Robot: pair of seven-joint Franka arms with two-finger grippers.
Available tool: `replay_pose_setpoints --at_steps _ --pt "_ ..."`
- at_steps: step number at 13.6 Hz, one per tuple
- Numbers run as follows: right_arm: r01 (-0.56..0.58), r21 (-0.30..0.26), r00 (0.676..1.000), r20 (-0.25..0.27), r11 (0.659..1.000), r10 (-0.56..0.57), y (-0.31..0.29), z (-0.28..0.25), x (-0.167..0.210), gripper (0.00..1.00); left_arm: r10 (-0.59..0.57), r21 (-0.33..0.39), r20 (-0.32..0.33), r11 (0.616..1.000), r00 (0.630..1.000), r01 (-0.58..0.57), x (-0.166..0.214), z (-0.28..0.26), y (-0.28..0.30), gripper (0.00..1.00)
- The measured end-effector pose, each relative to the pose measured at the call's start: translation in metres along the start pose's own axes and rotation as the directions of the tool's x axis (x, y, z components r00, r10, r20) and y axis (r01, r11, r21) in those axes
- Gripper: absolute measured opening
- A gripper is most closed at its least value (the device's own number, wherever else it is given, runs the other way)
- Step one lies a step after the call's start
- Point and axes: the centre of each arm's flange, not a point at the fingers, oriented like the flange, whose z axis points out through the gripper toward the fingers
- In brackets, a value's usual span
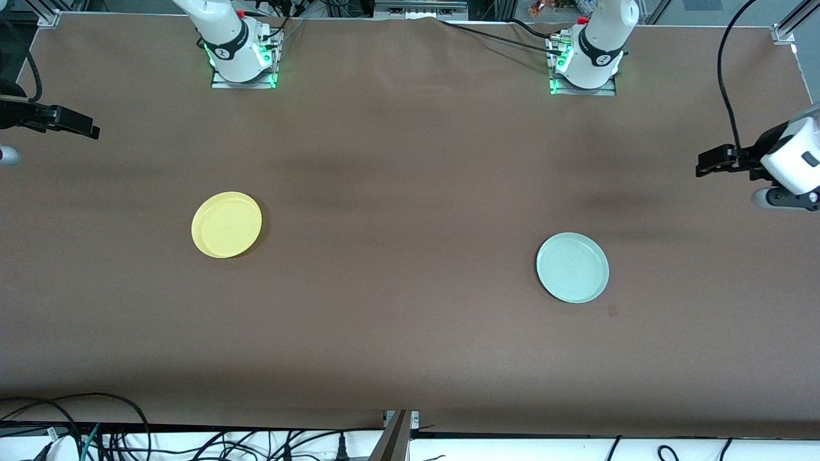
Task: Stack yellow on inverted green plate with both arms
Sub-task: 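Reach the left gripper down to the rim of the green plate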
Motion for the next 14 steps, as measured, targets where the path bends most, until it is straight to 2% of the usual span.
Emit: replay_pose_setpoints --at_steps 4,11,14 --pt "-0.008 0.002 1.0 0.001 1.0 0.008 0.005 0.0 0.0 1.0 -0.048 0.0 -0.005 0.999 0.999 0.048 0.006 0.057 0.005 1.0" --pt "-0.019 0.005 1.0 0.002 1.0 0.019 0.011 0.0 0.0 1.0 -0.053 -0.01 -0.097 0.999 0.994 0.052 0.018 0.176 0.019 1.0" --pt "-0.019 0.005 1.0 0.002 1.0 0.019 0.011 0.0 0.0 1.0 -0.068 -0.032 -0.131 0.997 0.989 0.064 0.039 0.235 0.021 1.0"
